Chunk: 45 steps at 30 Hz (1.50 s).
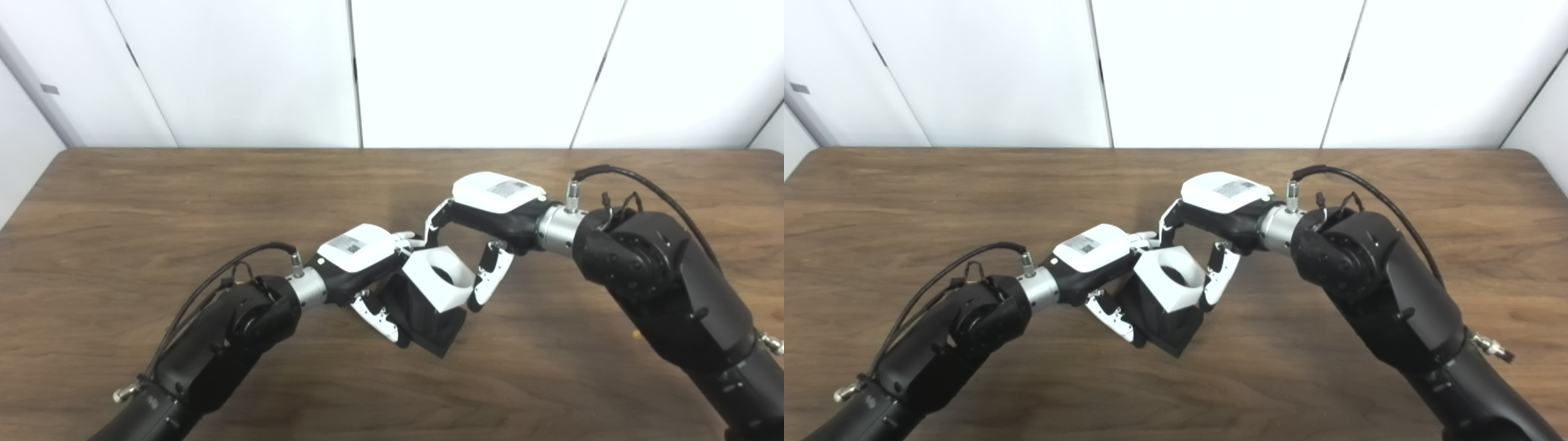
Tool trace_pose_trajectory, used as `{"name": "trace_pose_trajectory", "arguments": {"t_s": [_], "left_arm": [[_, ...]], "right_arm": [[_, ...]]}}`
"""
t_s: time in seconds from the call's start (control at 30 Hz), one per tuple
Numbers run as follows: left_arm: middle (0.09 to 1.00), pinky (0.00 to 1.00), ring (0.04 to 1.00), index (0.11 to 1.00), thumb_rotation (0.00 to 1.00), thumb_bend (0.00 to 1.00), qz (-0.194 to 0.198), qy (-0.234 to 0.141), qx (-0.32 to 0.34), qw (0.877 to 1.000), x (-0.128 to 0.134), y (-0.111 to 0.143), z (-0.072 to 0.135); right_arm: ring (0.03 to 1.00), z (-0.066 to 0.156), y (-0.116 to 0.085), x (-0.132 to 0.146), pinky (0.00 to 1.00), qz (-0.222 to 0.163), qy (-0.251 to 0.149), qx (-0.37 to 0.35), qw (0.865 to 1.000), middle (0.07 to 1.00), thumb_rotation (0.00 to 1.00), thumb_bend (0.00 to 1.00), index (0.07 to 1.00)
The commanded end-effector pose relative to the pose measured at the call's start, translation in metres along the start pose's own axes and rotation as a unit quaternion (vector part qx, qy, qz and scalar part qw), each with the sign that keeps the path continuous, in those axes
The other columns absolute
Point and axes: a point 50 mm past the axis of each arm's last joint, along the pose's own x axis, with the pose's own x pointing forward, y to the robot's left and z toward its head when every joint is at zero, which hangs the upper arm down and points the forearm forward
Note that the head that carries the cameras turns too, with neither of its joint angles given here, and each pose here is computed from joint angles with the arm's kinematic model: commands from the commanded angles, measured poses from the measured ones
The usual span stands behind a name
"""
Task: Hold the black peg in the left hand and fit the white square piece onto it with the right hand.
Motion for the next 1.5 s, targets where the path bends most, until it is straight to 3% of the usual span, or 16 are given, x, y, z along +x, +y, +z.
{"name": "trace_pose_trajectory", "arguments": {"t_s": [0.0,0.57,1.17,1.47], "left_arm": [[0.923,0.86,0.958,0.492,0.07,0.52,-0.057,0.022,0.018,0.998,0.001,-0.018,-0.002],[0.923,0.86,0.954,0.492,0.08,0.52,-0.054,0.023,0.027,0.998,0.004,-0.017,-0.002],[0.926,0.85,0.958,0.492,0.08,0.52,-0.058,0.022,0.023,0.998,0.006,-0.018,-0.001],[0.929,0.85,0.955,0.492,0.08,0.52,-0.06,0.022,0.028,0.998,0.006,-0.017,0.0]], "right_arm": [[0.787,0.001,-0.016,-0.005,0.75,-0.015,-0.01,-0.026,0.999,0.729,0.13,0.52,0.479],[0.787,0.008,-0.018,-0.005,0.75,-0.018,-0.019,-0.027,0.999,0.729,0.13,0.52,0.48],[0.799,0.029,-0.026,0.002,0.77,-0.041,-0.051,-0.018,0.998,0.732,0.13,0.52,0.479],[0.799,0.027,-0.022,0.004,0.77,-0.028,-0.044,-0.02,0.998,0.733,0.13,0.52,0.479]]}}
